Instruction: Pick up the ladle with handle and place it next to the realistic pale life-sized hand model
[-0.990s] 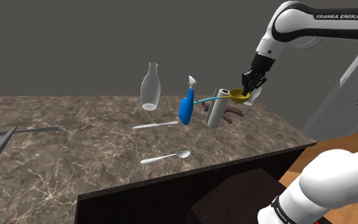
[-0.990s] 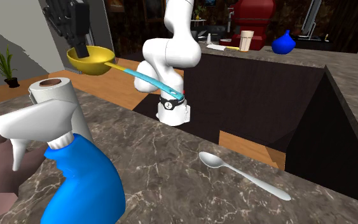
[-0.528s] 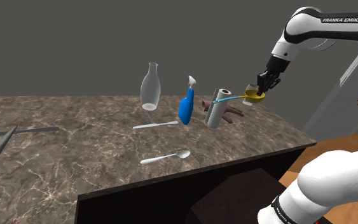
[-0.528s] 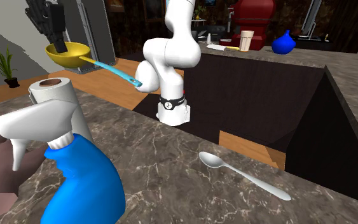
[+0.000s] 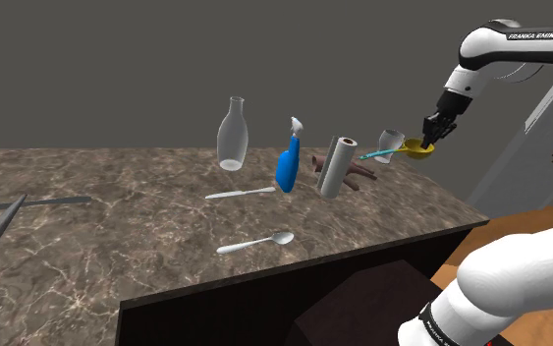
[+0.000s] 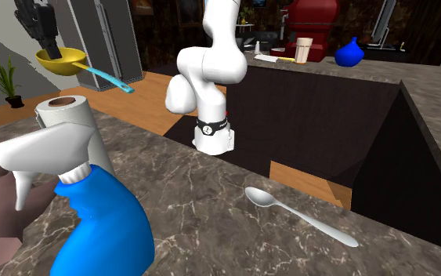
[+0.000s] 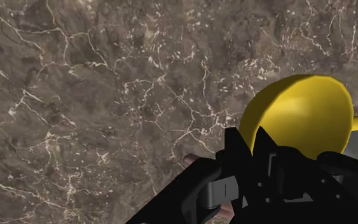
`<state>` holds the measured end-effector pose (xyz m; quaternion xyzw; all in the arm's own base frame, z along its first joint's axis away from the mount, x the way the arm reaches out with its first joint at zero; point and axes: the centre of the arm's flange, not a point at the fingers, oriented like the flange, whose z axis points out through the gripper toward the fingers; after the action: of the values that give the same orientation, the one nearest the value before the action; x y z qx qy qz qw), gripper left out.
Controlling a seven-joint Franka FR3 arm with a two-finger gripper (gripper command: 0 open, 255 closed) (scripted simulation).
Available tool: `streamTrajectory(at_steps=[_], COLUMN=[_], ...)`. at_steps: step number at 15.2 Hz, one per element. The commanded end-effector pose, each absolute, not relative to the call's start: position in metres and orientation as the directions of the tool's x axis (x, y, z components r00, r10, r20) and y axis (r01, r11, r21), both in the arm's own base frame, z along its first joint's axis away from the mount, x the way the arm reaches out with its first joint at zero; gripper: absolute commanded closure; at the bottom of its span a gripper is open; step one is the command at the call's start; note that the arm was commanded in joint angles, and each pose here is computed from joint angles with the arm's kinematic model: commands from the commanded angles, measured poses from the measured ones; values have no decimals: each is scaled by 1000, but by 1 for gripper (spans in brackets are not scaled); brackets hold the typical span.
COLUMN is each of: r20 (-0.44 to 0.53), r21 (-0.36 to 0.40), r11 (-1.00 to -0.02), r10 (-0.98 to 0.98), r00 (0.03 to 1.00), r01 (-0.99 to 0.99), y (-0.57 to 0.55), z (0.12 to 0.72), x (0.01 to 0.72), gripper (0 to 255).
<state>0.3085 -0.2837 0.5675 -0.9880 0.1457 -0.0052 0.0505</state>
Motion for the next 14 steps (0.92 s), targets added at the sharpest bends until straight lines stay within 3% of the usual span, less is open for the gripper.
streamTrajectory(at_steps=[1, 10, 14], r20=[-5, -5, -5], r21=[-100, -100, -100], r11=[-953, -953, -953], r10=[-287, -287, -287], r00=[958, 958, 958], r01=[-286, -286, -286], y=[-313, -423, -423], z=[569, 569, 547], x=[303, 270, 270], gripper=[255, 255, 255])
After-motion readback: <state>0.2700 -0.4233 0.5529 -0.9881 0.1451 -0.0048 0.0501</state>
